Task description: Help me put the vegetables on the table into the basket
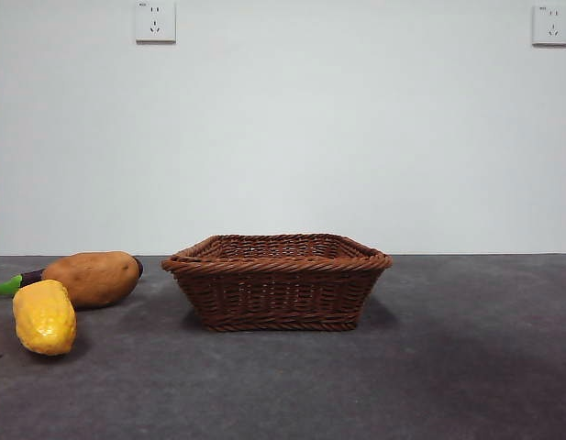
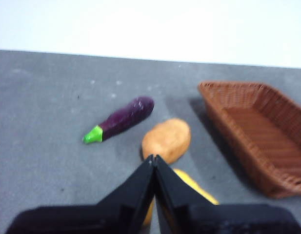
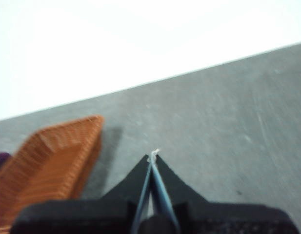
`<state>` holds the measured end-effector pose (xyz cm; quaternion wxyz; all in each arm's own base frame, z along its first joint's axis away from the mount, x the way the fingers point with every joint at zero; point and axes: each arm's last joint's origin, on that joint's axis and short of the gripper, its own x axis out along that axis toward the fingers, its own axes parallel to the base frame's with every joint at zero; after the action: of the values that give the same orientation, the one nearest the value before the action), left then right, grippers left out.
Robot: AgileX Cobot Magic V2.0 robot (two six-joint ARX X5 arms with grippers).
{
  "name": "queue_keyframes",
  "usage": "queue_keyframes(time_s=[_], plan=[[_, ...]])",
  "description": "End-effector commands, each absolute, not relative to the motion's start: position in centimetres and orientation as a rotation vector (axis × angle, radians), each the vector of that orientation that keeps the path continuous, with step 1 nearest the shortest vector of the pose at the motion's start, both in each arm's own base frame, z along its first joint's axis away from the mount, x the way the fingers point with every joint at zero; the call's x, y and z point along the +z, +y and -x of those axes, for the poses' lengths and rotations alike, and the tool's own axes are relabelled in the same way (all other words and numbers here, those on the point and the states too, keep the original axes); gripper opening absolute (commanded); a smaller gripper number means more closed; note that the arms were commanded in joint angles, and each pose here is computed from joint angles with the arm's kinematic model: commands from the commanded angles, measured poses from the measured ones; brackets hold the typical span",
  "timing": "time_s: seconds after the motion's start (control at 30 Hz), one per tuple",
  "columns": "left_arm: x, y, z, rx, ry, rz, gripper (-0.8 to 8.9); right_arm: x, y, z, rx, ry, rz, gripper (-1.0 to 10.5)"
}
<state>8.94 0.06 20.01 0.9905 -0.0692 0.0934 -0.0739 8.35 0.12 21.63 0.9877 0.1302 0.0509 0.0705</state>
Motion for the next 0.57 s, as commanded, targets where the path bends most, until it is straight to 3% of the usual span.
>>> queue_keyframes(time_s=[0.03,0.27,0.57], plan=[[21.7,0.1,-8.6,-0.145,0.197,0.163,-0.07,23.4,0.2,-8.2,0.176,0.124,-0.277,-0.1],[26.5,-0.2,-8.3,-0.229,0.235,0.173,-0.07,28.2,0.5,-8.2,0.259,0.288,-0.207,-0.1],[30.7,-0.6,-8.3,-0.39,0.396,0.167,-0.06,33.2,0.8,-8.4,0.39,0.509,-0.096,-0.1]])
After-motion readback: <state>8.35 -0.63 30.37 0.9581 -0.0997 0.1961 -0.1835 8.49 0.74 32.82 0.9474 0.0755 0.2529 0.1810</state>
